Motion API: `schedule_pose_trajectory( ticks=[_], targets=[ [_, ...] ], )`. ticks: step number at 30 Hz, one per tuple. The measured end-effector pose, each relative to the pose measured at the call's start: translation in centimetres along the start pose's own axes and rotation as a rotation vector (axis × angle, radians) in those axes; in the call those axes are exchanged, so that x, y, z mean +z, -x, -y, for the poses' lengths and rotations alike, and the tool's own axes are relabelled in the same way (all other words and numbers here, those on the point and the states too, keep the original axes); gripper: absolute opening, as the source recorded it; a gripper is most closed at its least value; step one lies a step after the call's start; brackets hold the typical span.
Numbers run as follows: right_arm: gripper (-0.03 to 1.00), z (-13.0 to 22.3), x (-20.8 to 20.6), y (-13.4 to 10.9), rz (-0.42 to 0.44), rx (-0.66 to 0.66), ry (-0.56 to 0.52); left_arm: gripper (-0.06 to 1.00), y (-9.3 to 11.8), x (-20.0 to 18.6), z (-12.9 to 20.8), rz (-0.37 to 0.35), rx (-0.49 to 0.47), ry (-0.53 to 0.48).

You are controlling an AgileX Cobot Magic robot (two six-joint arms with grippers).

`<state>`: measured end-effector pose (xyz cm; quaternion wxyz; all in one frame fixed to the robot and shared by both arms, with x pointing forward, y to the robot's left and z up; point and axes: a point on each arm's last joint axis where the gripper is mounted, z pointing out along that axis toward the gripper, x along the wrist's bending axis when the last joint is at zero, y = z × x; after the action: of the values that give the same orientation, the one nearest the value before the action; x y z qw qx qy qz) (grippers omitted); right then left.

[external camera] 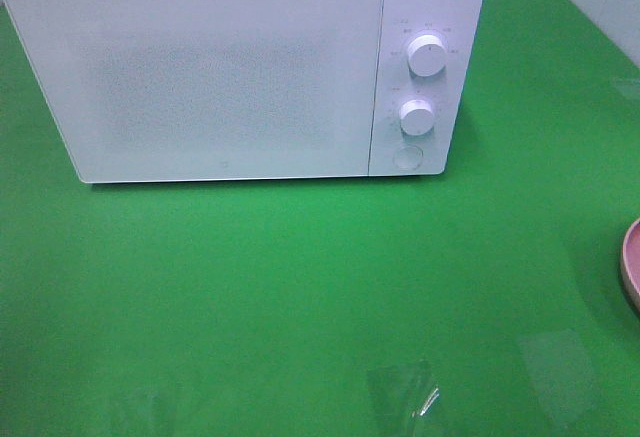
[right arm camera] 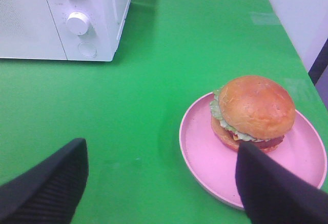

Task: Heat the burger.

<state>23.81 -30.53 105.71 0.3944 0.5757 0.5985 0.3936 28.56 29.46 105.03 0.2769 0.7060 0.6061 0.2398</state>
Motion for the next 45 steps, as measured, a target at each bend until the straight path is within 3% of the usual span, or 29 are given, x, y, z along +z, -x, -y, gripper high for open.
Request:
schedule_pose_trajectory(
  ticks=[10, 14, 21, 45],
  targets=[
    [0.76, 0.0, 0.0, 0.0, 0.000, 0.000, 0.000, 0.99, 0.0, -1.9, 1.3, -0.019, -0.029, 0.144],
    [0.76, 0.0, 0.0, 0.0, 0.000, 0.000, 0.000, 0.99, -0.1, -3.3, 2.5, -0.114, -0.106, 0.255],
    [0.76, 0.0, 0.0, 0.0, 0.000, 0.000, 0.000, 0.99, 0.4, -4.3, 3.6, -0.177, -0.159, 0.354],
    [0.76, 0.0, 0.0, 0.0, 0.000, 0.000, 0.000, 0.99, 0.5, -4.1, 3.7, -0.163, -0.165, 0.351]
  ],
)
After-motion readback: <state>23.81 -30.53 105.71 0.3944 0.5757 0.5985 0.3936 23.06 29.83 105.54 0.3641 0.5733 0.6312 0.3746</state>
